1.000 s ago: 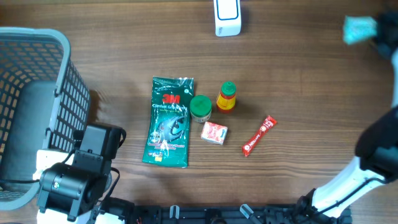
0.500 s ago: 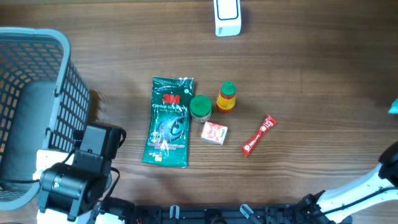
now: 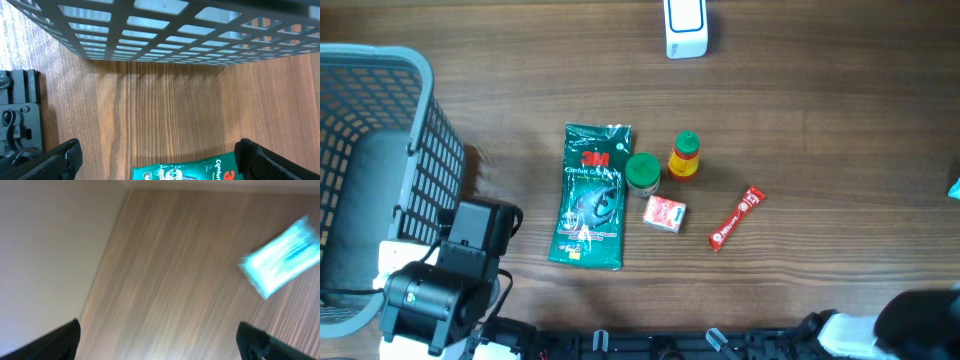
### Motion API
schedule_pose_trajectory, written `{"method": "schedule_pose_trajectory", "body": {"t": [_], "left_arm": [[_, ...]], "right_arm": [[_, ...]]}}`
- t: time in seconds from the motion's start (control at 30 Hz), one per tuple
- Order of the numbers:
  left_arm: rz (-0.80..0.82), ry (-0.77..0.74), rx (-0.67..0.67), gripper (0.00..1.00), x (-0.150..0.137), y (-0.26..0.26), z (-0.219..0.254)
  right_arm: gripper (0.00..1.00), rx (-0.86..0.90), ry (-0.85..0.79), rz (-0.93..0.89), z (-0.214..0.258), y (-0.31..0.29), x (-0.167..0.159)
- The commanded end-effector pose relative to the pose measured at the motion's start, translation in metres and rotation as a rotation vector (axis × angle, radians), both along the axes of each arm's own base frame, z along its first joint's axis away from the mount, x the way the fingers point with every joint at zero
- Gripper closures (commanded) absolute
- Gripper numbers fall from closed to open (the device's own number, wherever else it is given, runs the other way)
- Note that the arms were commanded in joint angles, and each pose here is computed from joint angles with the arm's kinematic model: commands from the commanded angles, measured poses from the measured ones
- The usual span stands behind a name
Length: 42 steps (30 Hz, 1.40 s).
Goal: Scan the item barcode
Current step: 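Return the right gripper to the table and grasp the Nescafe stick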
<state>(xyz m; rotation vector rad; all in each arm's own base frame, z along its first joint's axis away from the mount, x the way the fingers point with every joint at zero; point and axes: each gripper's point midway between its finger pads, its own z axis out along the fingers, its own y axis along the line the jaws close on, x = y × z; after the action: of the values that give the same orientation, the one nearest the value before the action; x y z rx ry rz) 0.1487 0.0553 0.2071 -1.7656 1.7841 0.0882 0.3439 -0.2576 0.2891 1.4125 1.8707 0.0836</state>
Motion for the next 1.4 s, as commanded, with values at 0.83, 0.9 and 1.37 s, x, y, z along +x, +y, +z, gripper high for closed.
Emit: {"method": "schedule_pose_trajectory", "body": {"t": [0.83,0.9,1.37], "left_arm": [[0.006,-0.003,0.006,0.00,0.000,0.002,0.001],[0.006,-0.003,0.006,0.00,0.000,0.002,0.001],[0.006,-0.003,0.006,0.00,0.000,0.002,0.001]], "right_arm": [[0.61,0.181,0.817,0.739,-0.247,0.376,-0.111],[0.62,0.166,0.866,0.729,-0.261,0.374,-0.113],[0.68,0.033,0.983,0.722,-0.292,0.356,-0.107]]}}
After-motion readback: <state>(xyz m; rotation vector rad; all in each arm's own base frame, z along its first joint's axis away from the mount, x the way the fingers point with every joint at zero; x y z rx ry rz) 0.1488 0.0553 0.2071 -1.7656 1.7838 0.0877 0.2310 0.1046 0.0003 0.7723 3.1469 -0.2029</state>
